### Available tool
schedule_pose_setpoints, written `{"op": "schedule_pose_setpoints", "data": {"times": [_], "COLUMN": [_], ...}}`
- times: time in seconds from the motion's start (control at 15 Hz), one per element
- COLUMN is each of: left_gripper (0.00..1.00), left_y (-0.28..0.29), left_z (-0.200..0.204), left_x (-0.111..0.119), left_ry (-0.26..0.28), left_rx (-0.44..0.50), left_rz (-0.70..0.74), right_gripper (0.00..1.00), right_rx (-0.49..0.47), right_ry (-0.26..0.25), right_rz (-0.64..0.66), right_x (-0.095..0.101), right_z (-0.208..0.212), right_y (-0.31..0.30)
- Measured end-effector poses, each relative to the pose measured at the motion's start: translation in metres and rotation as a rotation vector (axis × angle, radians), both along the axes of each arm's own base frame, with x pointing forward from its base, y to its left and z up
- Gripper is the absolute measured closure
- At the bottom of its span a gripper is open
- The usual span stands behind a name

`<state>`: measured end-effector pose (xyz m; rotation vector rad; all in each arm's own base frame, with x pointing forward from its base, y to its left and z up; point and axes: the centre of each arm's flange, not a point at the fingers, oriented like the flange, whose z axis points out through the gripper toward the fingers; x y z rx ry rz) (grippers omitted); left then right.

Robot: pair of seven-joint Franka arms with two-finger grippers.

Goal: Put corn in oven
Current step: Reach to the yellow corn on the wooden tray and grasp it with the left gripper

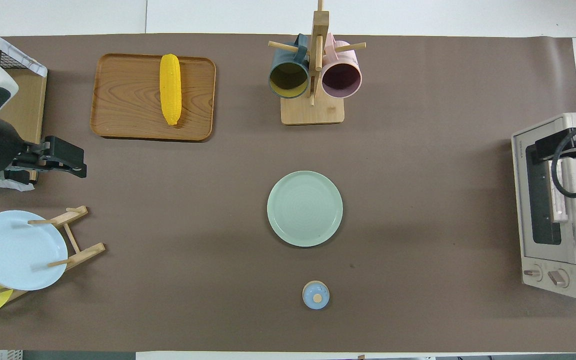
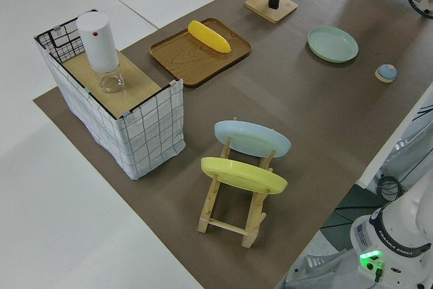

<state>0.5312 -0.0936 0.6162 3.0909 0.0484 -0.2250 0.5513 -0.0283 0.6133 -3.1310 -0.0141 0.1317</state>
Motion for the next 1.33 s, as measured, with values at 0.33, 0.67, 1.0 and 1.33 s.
{"op": "schedule_pose_setpoints", "data": {"times": [0.33, 0.67, 1.0, 1.33], "left_gripper": [0.00, 0.00, 0.00, 0.00], "left_y": [0.000, -0.002, -0.007, -0.027], "left_z": [0.000, 0.005, -0.023, -0.103], "left_x": [0.000, 0.007, 0.039, 0.131], "left_ry": [-0.003, -0.065, -0.116, -0.093], "left_rx": [-0.001, -0.011, -0.035, -0.084], "left_rz": [-0.001, -0.001, 0.001, -0.006], "right_gripper": [0.00, 0.00, 0.00, 0.00], "right_rx": [0.000, 0.000, 0.000, 0.000], "right_ry": [0.000, 0.000, 0.000, 0.000], "right_rz": [0.000, 0.000, 0.000, 0.000], "right_x": [0.000, 0.000, 0.000, 0.000], "right_z": [0.000, 0.000, 0.000, 0.000], "right_y": [0.000, 0.000, 0.000, 0.000]}}
